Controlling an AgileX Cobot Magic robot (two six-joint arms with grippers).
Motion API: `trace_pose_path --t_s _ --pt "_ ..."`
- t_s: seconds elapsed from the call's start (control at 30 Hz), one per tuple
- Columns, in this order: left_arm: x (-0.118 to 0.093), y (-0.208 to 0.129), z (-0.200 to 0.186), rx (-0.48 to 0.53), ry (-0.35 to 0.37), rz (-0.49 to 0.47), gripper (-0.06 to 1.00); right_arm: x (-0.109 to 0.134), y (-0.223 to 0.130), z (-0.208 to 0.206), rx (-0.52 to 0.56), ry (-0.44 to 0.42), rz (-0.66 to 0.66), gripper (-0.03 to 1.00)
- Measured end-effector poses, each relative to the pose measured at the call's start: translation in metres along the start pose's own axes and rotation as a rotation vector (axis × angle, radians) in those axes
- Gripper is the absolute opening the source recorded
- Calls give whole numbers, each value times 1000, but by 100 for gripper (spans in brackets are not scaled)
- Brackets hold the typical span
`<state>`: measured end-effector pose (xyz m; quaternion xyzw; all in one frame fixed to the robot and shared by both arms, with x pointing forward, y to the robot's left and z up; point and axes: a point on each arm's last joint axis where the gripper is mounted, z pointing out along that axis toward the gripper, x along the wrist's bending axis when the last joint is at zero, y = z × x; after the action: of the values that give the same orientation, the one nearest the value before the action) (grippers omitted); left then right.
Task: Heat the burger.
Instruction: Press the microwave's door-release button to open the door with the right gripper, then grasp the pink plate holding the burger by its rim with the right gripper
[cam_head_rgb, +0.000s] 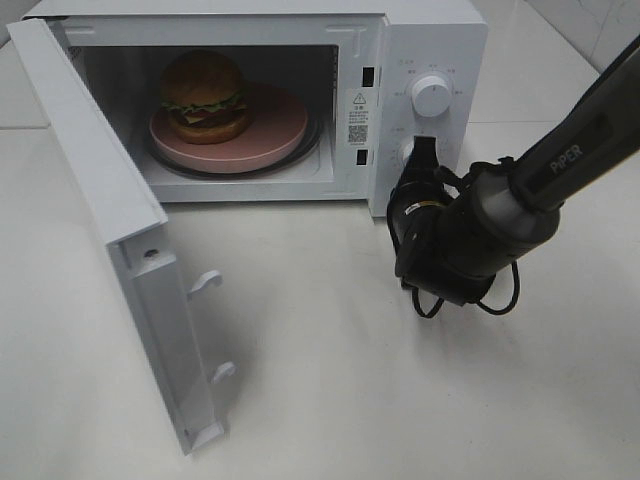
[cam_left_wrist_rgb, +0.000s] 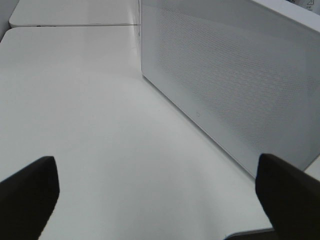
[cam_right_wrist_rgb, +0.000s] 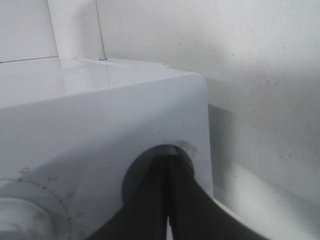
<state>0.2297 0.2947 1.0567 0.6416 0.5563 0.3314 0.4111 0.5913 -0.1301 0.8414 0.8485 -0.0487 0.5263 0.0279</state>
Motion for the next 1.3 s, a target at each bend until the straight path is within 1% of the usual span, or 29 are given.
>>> trace_pose_path --t_s 0.07,0.3,0.43,0.47,0.53,0.63,0.67,0.73,0.77,0.83,0.9,1.0,1.07,1.1,1.17,1.2,1.23,1.27,1.3 --pt "0 0 0 0 0 0 99 1 1 -1 11 -16 1 1" --pt "0 0 0 0 0 0 99 6 4 -10 30 -18 -18 1" --pt "0 0 0 0 0 0 99 8 6 -20 66 -48 -63 1" --pt "0 0 0 0 0 0 99 8 6 -20 66 -48 -63 1" --pt "0 0 0 0 0 0 99 16 5 -31 111 -36 -123 1" --pt "0 0 0 0 0 0 99 18 5 -34 119 -33 -137 1" --pt "0 0 0 0 0 0 99 19 6 -41 140 -44 -178 1" --pt "0 0 0 0 0 0 99 20 7 -44 150 -48 -193 1" --pt "0 0 0 0 0 0 99 20 8 -50 176 -67 -239 1" --pt "0 0 0 0 0 0 99 20 9 -53 187 -81 -256 1" --pt "0 0 0 0 0 0 99 20 13 -67 238 -123 -341 1" --pt "0 0 0 0 0 0 99 21 15 -71 247 -130 -359 1" --pt "0 0 0 0 0 0 99 24 17 -80 284 -143 -448 1" --pt "0 0 0 0 0 0 99 24 17 -80 284 -143 -448 1" --pt "0 0 0 0 0 0 99 30 16 -92 362 -151 -634 1" --pt "0 0 0 0 0 0 99 30 16 -92 362 -151 -634 1" --pt "0 0 0 0 0 0 99 32 15 -95 386 -148 -694 2" --pt "0 0 0 0 0 0 99 32 15 -95 386 -148 -694 2" --pt "0 0 0 0 0 0 99 35 14 -100 431 -144 -804 2"
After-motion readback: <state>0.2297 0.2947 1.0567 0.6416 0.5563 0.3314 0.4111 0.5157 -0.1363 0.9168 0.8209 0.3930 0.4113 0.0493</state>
